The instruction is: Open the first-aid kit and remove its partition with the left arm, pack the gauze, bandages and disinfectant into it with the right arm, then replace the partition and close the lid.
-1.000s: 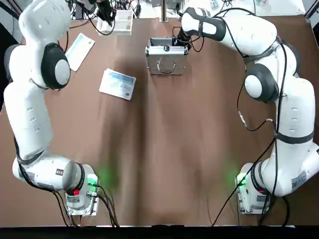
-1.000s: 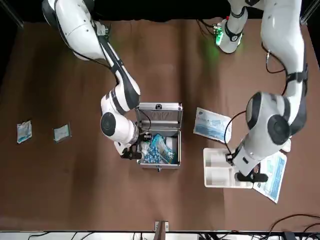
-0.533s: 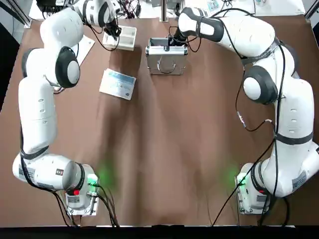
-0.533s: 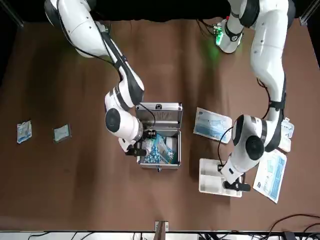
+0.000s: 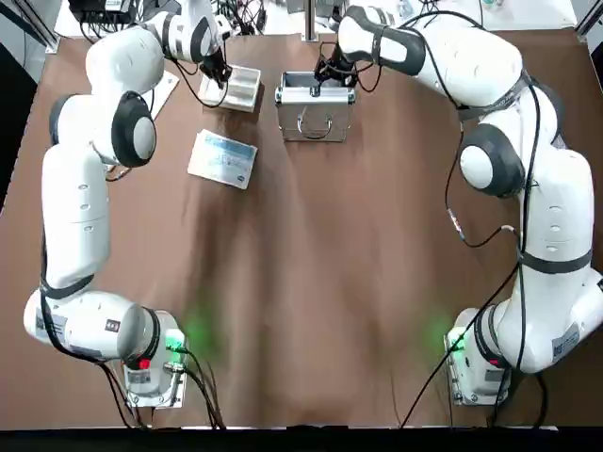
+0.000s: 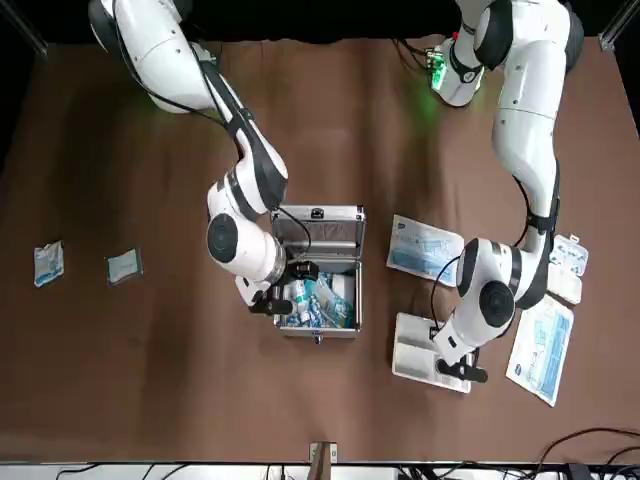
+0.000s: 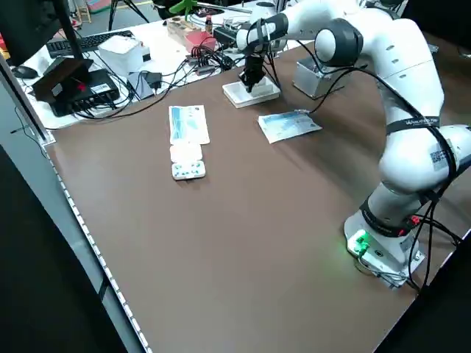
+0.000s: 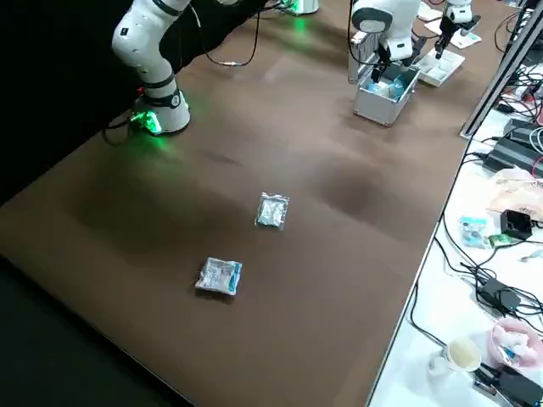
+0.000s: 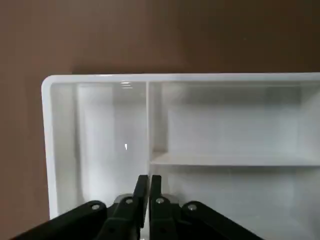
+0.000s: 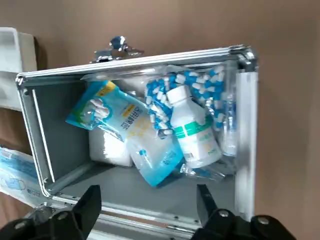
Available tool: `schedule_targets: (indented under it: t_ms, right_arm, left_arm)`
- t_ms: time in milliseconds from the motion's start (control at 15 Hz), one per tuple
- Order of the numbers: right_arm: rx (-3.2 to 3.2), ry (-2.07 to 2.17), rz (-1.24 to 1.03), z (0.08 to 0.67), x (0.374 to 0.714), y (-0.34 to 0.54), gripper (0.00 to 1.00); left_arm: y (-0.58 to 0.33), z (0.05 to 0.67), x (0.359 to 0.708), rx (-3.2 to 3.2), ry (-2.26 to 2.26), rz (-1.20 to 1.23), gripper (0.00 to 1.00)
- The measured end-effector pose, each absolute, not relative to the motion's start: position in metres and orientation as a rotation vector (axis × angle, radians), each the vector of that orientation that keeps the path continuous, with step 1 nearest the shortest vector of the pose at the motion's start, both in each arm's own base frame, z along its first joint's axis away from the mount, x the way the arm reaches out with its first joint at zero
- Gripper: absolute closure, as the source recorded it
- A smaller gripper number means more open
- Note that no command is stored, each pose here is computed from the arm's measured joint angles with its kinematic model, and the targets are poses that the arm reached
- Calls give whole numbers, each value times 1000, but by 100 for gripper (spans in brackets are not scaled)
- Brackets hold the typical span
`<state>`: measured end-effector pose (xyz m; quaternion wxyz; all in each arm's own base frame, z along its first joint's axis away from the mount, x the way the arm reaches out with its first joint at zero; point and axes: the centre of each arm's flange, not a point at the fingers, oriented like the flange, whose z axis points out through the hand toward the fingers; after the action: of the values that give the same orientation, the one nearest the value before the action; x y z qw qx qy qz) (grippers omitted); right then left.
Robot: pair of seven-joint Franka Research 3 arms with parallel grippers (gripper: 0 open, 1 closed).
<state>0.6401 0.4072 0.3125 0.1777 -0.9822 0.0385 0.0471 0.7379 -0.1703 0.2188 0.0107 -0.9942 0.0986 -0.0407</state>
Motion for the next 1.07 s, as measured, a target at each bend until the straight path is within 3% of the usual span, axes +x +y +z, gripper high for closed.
schedule_targets:
  t_ms: [200, 467, 667, 867, 1067]
  right_arm:
    - [-2796, 132, 121, 326, 652, 390, 15]
    - [-2841, 198, 137, 350, 675, 338, 12]
    - [-2829, 197, 92, 390, 696, 276, 11]
    - [-2839, 167, 181, 416, 701, 201, 11]
    - [-2833, 107, 238, 417, 708, 115, 11]
  left_arm:
    - [-170, 217, 738, -3104, 300, -129, 90]
    - [-166, 257, 748, -3110, 244, -211, 56]
    - [-163, 330, 744, -3100, 217, -183, 30]
    - [-145, 437, 716, -3080, 179, -95, 3]
    - [-128, 531, 677, -3066, 157, -57, 0]
